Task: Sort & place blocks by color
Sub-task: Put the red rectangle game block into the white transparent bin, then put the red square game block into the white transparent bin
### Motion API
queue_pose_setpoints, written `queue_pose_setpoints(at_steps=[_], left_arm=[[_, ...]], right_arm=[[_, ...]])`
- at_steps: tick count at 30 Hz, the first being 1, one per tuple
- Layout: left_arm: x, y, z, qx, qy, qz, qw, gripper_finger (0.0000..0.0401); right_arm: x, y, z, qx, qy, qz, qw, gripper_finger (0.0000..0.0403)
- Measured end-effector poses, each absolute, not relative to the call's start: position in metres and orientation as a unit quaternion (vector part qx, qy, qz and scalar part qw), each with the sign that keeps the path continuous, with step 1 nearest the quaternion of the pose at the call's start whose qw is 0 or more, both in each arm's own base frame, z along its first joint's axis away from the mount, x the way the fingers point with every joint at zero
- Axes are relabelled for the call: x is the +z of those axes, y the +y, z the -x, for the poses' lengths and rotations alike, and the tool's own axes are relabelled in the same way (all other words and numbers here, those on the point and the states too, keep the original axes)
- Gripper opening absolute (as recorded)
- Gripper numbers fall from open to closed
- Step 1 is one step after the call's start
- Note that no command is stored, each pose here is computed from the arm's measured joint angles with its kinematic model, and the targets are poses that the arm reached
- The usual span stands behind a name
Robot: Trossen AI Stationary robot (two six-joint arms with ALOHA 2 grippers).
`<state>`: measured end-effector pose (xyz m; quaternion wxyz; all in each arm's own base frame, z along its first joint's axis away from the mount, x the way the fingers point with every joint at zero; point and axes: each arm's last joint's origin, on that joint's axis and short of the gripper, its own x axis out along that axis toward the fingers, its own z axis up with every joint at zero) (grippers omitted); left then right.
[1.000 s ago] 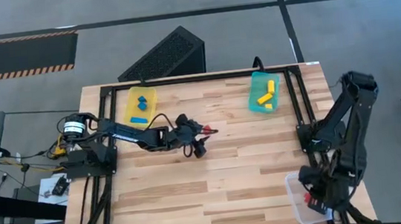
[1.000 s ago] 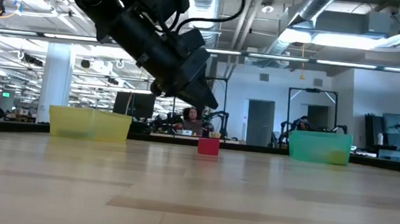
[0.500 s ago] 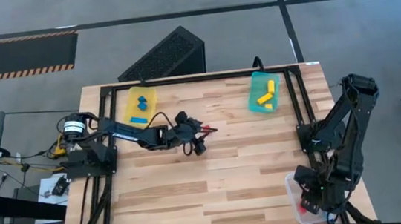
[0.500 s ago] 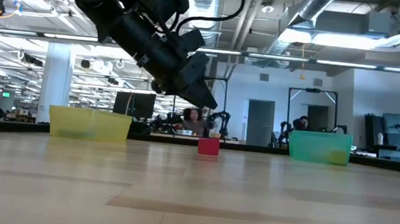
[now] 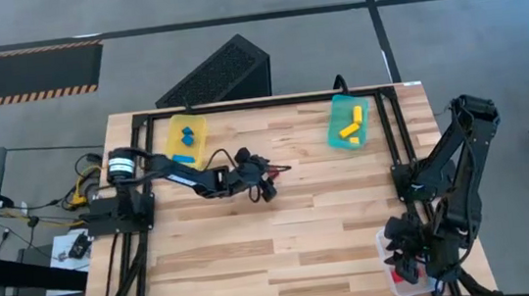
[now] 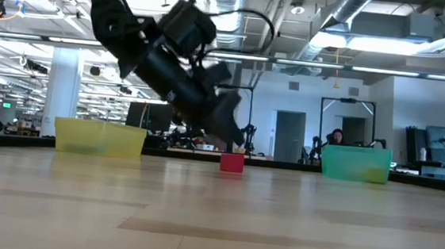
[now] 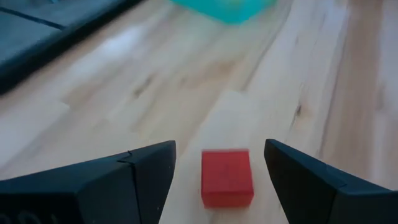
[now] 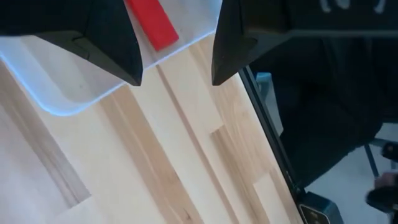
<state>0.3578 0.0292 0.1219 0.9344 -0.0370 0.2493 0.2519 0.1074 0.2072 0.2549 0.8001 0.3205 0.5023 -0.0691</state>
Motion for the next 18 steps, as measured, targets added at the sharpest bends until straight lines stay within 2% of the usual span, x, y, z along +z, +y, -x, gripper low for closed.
queue_pose_setpoints(at_steps=[10, 14, 18], left_arm=[[0.104, 0.042, -0.361, 0.274, 0.325, 0.042, 0.904, 0.0227], [0.103, 0.042, -0.36, 0.271, 0.332, 0.037, 0.903, 0.0188], [0.105, 0.041, -0.362, 0.238, 0.333, 0.024, 0.912, 0.0126]], right_arm=[[0.256, 0.207, -0.11, -0.064, 0.464, -0.296, 0.833, 0.0209], [0.257, 0.206, -0.112, -0.069, 0.428, -0.274, 0.859, 0.0206], [0.256, 0.206, -0.117, -0.1, 0.34, -0.251, 0.901, 0.0203]])
